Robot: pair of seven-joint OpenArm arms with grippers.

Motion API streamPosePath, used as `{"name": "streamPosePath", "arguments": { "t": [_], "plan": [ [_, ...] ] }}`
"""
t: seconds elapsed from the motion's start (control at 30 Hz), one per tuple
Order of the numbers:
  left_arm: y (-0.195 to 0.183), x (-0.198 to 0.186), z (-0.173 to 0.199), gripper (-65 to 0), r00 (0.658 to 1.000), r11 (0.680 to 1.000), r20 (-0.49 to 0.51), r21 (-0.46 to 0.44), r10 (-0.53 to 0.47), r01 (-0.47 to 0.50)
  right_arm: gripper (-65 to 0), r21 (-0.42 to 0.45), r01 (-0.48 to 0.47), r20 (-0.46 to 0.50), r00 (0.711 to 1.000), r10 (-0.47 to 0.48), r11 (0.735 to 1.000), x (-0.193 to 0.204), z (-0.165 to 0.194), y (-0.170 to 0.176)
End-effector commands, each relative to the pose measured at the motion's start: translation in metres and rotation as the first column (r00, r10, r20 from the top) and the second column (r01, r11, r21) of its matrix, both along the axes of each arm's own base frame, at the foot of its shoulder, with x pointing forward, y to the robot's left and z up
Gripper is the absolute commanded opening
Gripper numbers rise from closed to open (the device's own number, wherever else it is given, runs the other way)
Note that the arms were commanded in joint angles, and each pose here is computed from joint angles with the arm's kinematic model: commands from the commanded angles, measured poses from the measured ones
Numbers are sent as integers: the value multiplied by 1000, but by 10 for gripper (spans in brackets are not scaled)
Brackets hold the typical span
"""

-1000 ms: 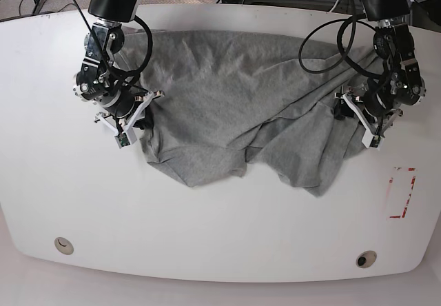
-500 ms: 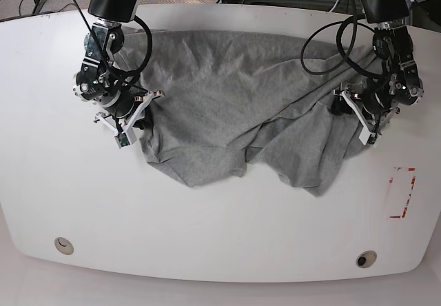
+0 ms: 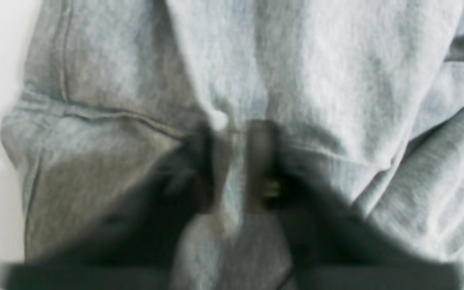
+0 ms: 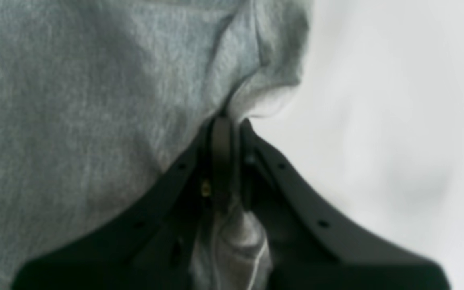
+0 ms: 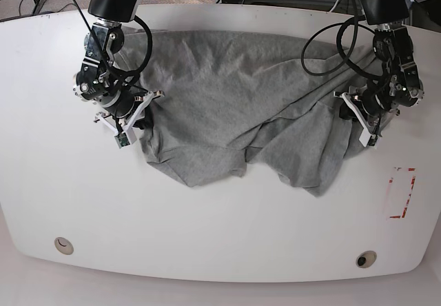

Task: Fold the T-shirt properly
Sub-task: 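Lift the shirt and stretch it between the grippers again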

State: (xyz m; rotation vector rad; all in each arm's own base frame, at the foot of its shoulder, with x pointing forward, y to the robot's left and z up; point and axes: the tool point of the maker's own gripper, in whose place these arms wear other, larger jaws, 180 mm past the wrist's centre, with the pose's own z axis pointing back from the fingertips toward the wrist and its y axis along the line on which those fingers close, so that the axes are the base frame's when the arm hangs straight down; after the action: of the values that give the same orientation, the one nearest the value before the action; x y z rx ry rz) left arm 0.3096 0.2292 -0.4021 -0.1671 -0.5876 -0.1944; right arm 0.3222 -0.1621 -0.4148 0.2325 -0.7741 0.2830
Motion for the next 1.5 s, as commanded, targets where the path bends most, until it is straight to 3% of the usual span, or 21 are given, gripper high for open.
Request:
{"name": "streamPosePath", "arguments": {
  "t": [0.0, 0.2, 0.4, 0.67, 1.03, 1.27, 1.47],
  "plan": [
    [5, 8, 2, -650, 1000, 1000, 11, -10, 14, -14, -650, 12, 1, 57, 998, -2, 1000, 12, 15, 0],
    [5, 16, 5, -650, 1000, 1000, 21, -23, 17, -17, -650, 14, 1, 61, 998, -2, 1000, 12, 16, 0],
    [8, 27, 31, -650, 995, 1000, 100, 2, 16, -16, -650, -12, -1, 108, 994, 3, 1000, 12, 33, -3],
    [34, 34, 67, -650, 968, 991, 217, -67, 127, -115, -650, -87, -8, 150, 988, 22, 996, 2, 59, -7],
    [47, 45, 145, -650, 896, 990, 420, -68, 144, -127, -650, -152, -2, 252, 967, 41, 988, 6, 99, -11],
    [53, 57, 193, -650, 846, 993, 524, -6, 102, -117, -650, -181, 11, 340, 939, 52, 983, 29, 132, -17],
    [55, 75, 239, -650, 783, 992, 615, 5, 94, -123, -650, -224, 28, 411, 909, 69, 974, 51, 164, -29]
  ]
}}
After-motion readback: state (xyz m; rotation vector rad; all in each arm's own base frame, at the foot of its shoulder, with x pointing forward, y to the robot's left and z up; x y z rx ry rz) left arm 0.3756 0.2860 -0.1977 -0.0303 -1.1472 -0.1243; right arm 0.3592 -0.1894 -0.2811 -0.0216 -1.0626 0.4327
